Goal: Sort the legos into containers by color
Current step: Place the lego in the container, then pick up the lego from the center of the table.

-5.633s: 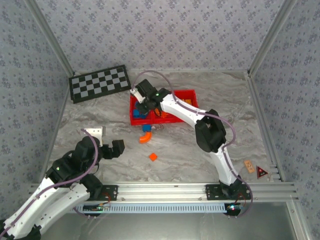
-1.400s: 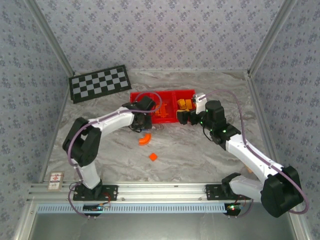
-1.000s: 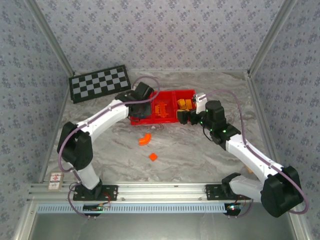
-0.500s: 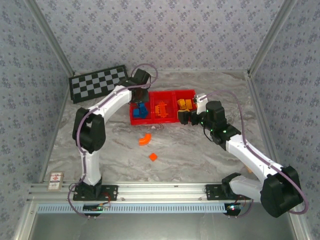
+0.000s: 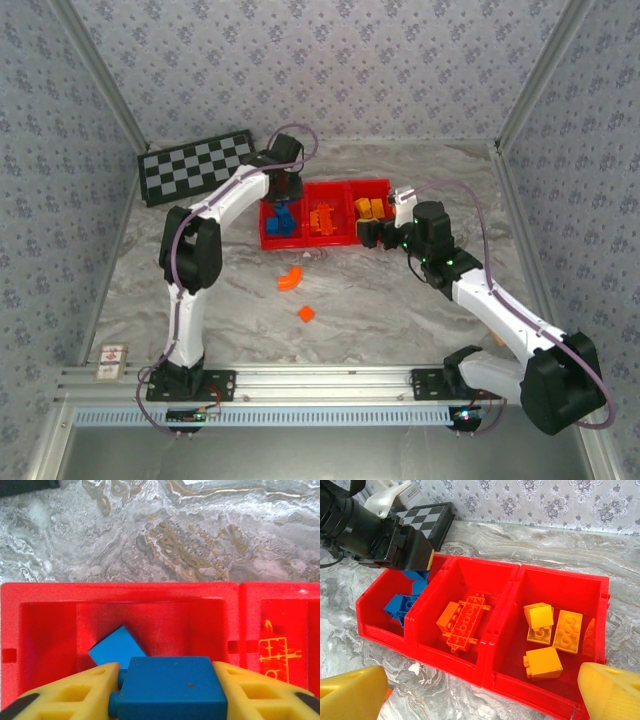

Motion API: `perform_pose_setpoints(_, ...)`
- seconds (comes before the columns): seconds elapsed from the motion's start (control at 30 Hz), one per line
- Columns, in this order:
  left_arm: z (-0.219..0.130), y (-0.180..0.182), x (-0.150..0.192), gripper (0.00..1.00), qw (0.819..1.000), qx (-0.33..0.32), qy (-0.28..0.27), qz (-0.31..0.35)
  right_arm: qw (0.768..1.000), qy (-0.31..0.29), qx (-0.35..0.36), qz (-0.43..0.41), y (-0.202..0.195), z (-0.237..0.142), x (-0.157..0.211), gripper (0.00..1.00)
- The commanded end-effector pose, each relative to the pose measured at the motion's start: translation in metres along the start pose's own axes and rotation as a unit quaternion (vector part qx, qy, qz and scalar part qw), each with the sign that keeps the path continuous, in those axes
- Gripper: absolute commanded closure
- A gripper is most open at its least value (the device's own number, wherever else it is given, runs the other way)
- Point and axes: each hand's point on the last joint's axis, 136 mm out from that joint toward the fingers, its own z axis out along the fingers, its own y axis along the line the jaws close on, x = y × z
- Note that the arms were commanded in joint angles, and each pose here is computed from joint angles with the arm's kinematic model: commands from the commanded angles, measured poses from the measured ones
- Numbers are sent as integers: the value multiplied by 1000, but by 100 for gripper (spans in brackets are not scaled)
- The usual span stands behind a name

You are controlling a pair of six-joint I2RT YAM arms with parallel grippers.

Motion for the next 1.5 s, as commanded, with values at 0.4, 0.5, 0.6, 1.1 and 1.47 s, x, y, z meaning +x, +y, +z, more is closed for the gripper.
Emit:
perform_pose_setpoints(0.4, -58, 2, -4, 21, 998, 38, -32, 32, 1000, 2, -6, 7, 0, 5, 3, 0)
perform_pose_setpoints(0.5, -78, 4, 7, 9, 996, 60, -42, 47, 1000, 2, -5, 7, 0, 5, 4, 0)
perform_pose_setpoints(0.6, -95, 11, 29, 0, 994, 73, -41, 67, 1000, 3, -8, 8, 0, 6, 5, 0)
perform_pose_setpoints(1.1, -91, 3, 207, 1, 934, 35, 140, 328, 1000, 13, 3, 12, -6, 15, 16, 0)
perform_pose_setpoints(1.47, -63, 1, 212, 11, 916, -3, 166, 366, 990, -44, 131, 26, -50, -16, 12, 0)
